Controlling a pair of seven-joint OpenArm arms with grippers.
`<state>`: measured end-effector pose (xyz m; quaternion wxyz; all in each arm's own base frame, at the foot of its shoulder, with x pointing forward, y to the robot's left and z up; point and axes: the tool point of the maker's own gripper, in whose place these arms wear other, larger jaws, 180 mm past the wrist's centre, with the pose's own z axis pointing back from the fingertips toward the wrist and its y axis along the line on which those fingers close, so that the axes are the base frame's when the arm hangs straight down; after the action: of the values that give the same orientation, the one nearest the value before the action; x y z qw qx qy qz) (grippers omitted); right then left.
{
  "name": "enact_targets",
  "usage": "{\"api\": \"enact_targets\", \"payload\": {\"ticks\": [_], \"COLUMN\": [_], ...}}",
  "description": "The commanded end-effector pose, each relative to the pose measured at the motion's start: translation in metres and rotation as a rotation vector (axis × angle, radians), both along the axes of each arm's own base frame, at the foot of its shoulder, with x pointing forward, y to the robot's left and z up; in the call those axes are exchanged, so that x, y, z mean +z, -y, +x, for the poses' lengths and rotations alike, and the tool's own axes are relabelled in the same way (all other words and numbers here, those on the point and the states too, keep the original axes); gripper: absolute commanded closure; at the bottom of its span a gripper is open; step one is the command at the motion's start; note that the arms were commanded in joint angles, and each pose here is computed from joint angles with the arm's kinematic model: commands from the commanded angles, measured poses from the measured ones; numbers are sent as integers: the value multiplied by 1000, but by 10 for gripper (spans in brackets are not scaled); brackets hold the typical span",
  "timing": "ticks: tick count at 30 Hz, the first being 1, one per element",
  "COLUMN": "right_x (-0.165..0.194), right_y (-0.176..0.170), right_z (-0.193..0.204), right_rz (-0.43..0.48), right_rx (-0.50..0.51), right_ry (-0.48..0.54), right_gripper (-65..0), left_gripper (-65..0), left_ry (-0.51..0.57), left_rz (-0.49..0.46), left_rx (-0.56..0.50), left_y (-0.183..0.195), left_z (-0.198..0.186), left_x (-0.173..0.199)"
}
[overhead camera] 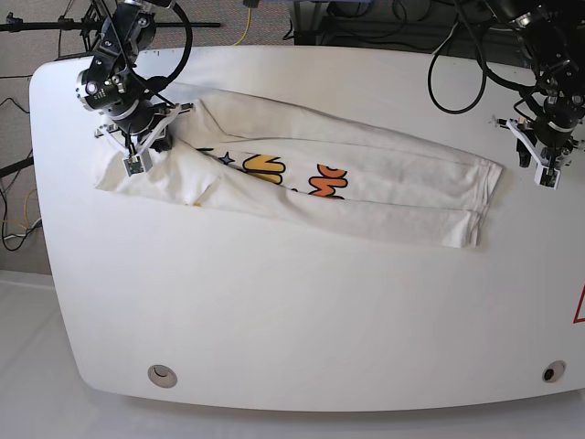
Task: Fold the T-shirt properly
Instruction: 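Pinch the strip end with the right gripper and fold it inward, then drag the folded end with the right gripper toward the left gripper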
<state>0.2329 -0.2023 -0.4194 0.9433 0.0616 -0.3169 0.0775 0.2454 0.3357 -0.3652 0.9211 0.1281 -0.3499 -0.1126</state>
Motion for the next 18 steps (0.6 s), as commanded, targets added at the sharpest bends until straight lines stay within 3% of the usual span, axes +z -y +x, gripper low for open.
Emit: {"api": "enact_targets", "payload": {"ticks": [1, 5, 7, 10, 14, 18], "right_x": [-9, -13, -12, -7, 16, 36], "right_y": [11, 13, 14, 16, 18, 19], "right_z": [-3, 1, 1, 3, 14, 22], "right_rz": [-15, -11, -12, -22, -61, -91], "right_rx": [2, 1, 3, 3, 19, 29], "right_ry": [-39, -48, -47, -31, 34, 91], "right_gripper": [0, -5, -57, -178, -418, -595], "left_gripper": [-175, -175, -178, -178, -178, -178], "left_ry": [44, 44, 44, 44, 44, 46], "left_rz": [14, 15, 15, 16, 16, 17], "left_rx": [-4, -2, -2, -3, -3, -3], "left_y": [-4, -4, -4, -5, -5, -5], "left_z": [7, 7, 7, 7, 7, 7], "left_x": [13, 13, 13, 14, 14, 14]}}
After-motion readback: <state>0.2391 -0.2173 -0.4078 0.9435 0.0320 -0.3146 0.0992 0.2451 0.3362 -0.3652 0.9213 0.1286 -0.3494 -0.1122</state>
